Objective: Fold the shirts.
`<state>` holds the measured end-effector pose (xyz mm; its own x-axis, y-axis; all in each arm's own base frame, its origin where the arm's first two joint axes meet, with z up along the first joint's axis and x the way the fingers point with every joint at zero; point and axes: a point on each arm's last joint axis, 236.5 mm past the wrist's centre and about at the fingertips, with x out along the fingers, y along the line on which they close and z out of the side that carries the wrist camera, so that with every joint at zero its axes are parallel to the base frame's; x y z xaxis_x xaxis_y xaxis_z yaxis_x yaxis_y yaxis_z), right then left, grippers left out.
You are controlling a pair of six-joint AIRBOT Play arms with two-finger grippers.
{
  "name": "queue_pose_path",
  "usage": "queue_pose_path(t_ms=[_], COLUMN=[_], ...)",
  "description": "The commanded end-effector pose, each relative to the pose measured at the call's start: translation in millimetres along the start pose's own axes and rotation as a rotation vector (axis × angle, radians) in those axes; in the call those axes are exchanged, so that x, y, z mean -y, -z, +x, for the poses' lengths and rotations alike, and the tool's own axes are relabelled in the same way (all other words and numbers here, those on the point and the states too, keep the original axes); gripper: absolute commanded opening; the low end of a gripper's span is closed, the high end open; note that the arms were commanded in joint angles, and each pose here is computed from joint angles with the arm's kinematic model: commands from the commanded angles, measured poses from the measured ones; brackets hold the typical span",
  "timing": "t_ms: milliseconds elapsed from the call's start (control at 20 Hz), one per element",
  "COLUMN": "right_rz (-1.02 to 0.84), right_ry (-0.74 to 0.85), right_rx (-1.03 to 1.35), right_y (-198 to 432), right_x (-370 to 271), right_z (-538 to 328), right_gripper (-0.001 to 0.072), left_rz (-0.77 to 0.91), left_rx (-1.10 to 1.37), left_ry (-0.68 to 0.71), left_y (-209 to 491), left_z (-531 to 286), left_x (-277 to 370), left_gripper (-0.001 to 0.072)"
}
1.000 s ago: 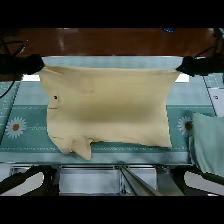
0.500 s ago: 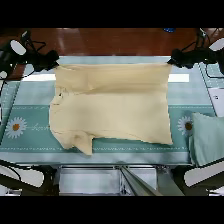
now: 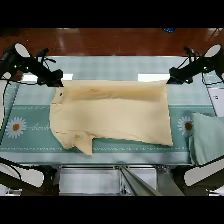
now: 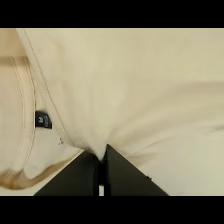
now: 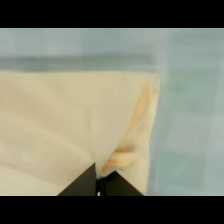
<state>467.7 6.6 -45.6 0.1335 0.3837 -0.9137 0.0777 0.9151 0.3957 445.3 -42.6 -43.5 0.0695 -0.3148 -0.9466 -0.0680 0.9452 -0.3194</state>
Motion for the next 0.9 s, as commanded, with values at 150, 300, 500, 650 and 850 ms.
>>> queue_pose_path(t_ms=[150,300,500,650,850], right_rz=[0.017,0.018,0.044,0.06,0.102], right_ry=[-0.007,-0.012,0.001,-0.006,0.016], right_rx=[-0.22,-0.226,-0.252,-0.274,-0.152], right_y=[63,65,71,77,82], right_x=[11,10,12,18,30], right_z=[26,27,25,17,-8], right_gripper=[0.0027,0.0028,0.0292,0.0415,0.0414], left_rz=[-0.01,-0.01,-0.031,-0.06,-0.065], left_rx=[-0.183,-0.18,-0.204,-0.288,-0.286], left_ry=[0.006,0.006,0.006,-0.055,-0.07], left_y=[51,51,56,76,98], left_z=[28,29,27,20,-3], left_x=[-10,-10,-9,-22,-27], left_gripper=[0.002,0.002,0.0248,0.0503,0.0503])
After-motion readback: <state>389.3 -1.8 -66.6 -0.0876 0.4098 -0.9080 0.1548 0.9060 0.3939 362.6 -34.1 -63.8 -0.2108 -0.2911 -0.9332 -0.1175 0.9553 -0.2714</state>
